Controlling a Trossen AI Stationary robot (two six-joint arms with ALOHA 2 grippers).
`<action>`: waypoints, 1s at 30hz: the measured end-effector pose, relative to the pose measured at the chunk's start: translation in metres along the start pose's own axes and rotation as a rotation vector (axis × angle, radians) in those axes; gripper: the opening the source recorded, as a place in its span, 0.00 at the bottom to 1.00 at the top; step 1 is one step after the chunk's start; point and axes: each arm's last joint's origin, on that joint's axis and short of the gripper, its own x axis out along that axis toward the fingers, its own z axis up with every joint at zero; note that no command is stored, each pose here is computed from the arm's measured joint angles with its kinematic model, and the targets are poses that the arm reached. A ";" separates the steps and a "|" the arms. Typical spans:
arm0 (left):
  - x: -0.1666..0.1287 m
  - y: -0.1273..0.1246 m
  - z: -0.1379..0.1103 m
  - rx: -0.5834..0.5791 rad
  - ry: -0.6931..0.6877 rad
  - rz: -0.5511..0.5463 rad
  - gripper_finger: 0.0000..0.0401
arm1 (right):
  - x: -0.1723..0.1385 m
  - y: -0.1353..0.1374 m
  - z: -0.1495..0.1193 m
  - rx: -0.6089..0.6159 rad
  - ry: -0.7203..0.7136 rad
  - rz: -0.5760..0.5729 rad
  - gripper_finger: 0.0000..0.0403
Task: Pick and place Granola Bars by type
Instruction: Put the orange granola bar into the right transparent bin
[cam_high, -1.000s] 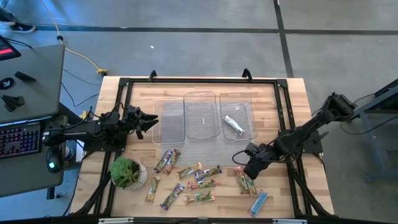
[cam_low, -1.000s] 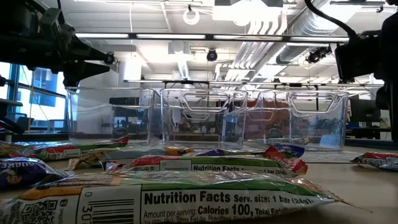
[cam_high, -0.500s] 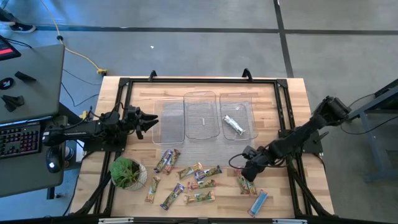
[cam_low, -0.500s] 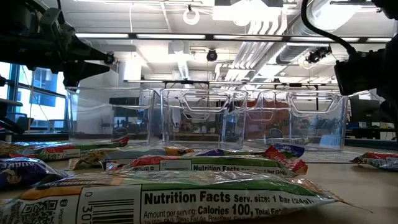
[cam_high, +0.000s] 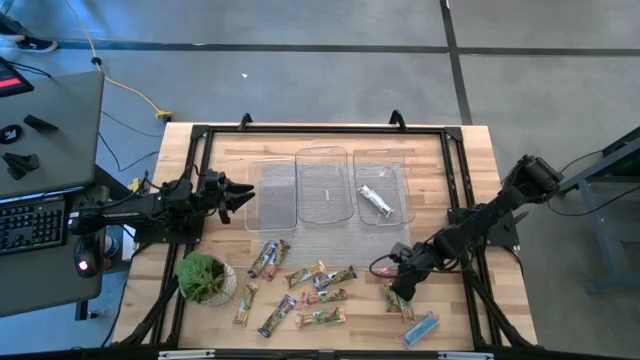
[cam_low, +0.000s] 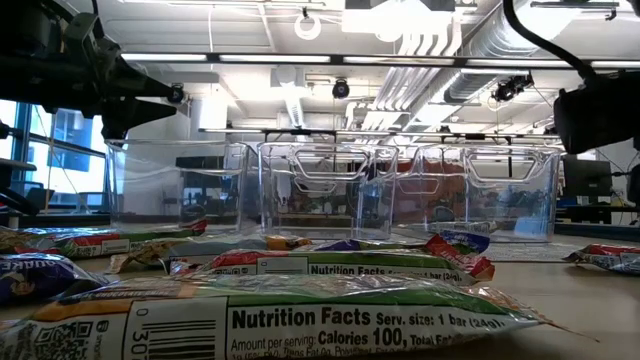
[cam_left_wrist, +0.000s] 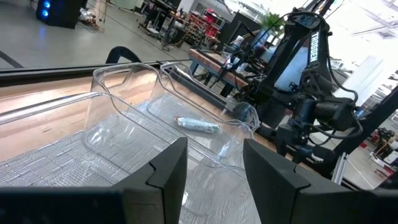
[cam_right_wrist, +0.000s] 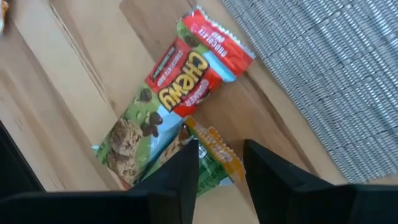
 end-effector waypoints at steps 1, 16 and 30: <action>0.000 0.000 0.000 0.000 0.000 0.000 0.37 | 0.001 0.000 0.000 -0.002 0.002 -0.001 0.27; 0.000 0.000 0.000 0.000 0.000 0.000 0.37 | 0.006 0.005 0.003 -0.090 -0.025 0.056 0.01; 0.000 0.000 0.000 0.000 -0.001 0.002 0.37 | -0.094 0.025 0.055 -0.333 -0.735 0.151 0.00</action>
